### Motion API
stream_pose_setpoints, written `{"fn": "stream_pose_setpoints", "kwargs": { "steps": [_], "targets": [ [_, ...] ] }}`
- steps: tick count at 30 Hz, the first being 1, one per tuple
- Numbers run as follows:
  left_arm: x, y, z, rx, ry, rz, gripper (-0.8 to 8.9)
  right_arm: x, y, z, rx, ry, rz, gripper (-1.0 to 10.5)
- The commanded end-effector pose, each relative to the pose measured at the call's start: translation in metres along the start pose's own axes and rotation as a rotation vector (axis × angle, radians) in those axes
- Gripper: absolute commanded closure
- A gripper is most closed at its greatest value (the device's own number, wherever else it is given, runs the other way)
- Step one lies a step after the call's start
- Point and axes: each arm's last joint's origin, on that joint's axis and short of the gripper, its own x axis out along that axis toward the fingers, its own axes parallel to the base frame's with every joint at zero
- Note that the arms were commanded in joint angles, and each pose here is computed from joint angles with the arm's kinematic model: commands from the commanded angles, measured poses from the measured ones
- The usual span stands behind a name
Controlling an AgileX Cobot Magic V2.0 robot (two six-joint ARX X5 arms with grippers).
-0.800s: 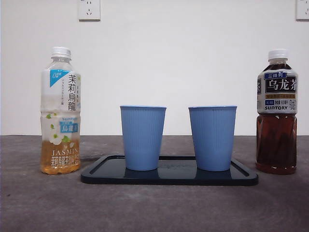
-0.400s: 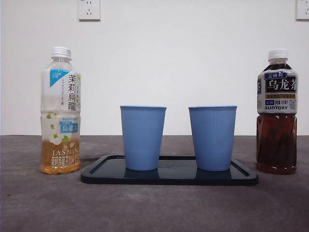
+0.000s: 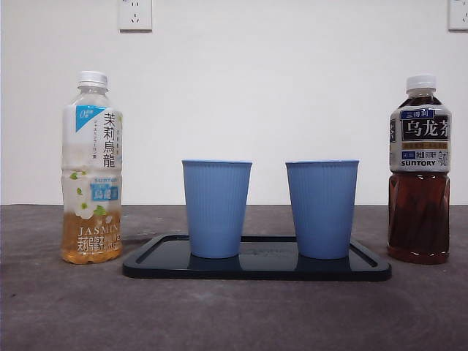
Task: Pour the drink into the cup
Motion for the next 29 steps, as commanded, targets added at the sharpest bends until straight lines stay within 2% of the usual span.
{"fn": "stream_pose_setpoints", "kwargs": {
  "steps": [1,9,15,18,24,26,29],
  "targets": [
    [-0.006,-0.011,0.023,-0.004,0.013,-0.064,7.96,-0.005,0.008,0.017,-0.007,0.030,0.028,9.3],
    [-0.007,-0.033,0.067,0.019,0.109,-0.232,7.96,-0.014,0.028,0.054,-0.120,0.209,0.157,9.3],
    [-0.004,-0.041,0.074,0.122,0.219,-0.371,7.96,-0.015,0.036,0.067,-0.235,0.309,0.298,9.3],
    [-0.002,-0.045,0.071,0.181,0.248,-0.457,7.96,-0.014,0.038,0.068,-0.239,0.316,0.359,9.3],
    [-0.001,-0.047,0.070,0.216,0.252,-0.488,7.74,-0.015,0.038,0.067,-0.236,0.316,0.357,9.3],
    [-0.001,-0.047,0.070,0.217,0.251,-0.488,7.44,-0.015,0.038,0.067,-0.231,0.316,0.356,8.8],
    [-0.001,-0.047,0.070,0.217,0.252,-0.488,6.02,-0.014,0.038,0.067,-0.215,0.319,0.353,6.7]
  ]
}}
